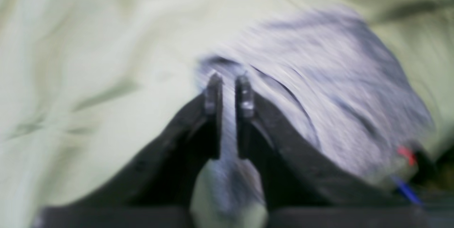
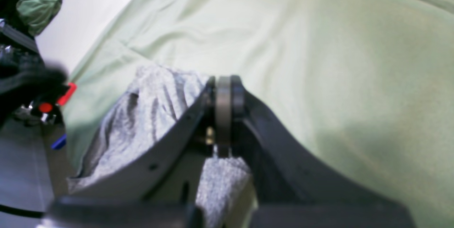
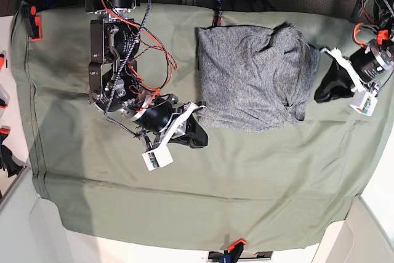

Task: Fold the T-shirt properly
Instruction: 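Grasp the bundle edges with both grippers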

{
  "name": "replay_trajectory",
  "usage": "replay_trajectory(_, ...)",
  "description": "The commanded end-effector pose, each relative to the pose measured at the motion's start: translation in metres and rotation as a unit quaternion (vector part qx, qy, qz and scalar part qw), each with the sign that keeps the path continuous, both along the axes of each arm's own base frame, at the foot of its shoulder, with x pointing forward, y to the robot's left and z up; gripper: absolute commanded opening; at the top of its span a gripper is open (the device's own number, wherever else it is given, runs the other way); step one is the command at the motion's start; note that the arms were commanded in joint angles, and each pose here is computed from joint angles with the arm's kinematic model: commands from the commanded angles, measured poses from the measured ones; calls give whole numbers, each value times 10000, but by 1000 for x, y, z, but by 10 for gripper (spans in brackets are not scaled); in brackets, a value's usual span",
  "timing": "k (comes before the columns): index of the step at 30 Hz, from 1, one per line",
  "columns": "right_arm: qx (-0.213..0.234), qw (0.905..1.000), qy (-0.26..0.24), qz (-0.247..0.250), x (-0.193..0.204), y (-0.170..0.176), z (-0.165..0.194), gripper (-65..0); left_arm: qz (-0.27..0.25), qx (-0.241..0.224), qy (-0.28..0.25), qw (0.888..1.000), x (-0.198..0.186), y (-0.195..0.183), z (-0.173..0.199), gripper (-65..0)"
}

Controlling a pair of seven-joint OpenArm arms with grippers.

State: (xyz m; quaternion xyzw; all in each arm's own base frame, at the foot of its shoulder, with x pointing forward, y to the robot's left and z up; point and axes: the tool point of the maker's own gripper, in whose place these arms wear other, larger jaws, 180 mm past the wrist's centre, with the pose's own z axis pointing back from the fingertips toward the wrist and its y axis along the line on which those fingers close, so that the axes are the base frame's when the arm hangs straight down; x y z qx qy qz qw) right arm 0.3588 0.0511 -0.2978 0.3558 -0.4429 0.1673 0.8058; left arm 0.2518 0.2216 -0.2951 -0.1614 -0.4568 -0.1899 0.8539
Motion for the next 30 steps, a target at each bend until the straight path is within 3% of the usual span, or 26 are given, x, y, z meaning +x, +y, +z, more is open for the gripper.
replay_trajectory(1, 225, 9993, -306, -11, 8, 4, 22, -650, -193, -147, -149, 9996, -7, -11, 13, -648)
replay_trajectory(6, 206, 9993, -307, -17, 8, 4, 22, -650, -856, -466, 330, 9947, -61, -63, 5, -650)
replay_trajectory(13, 223, 9981, -542, -175, 16, 0, 28, -650, -1292, -113, 908, 9874, -90, -85, -41, -650)
replay_trajectory(17, -43, 9988, -491, -81, 23, 5, 18, -650, -1335, 236, 1069, 9850, -92, -79, -68, -650)
replay_trajectory(20, -301, 9989, -368, 22, 29, 11, 4, -650, -1173, 244, 1138, 9863, -85, -68, -78, -650)
replay_trajectory(26, -410, 9989, -49, 228, 45, 25, -17, -650, -989, 294, 1264, 9866, -78, -54, -91, -650)
replay_trajectory(30, -671, 9965, 181, 462, 52, 35, -34, -650, -957, 558, 1411, 9838, -82, -44, -104, -650)
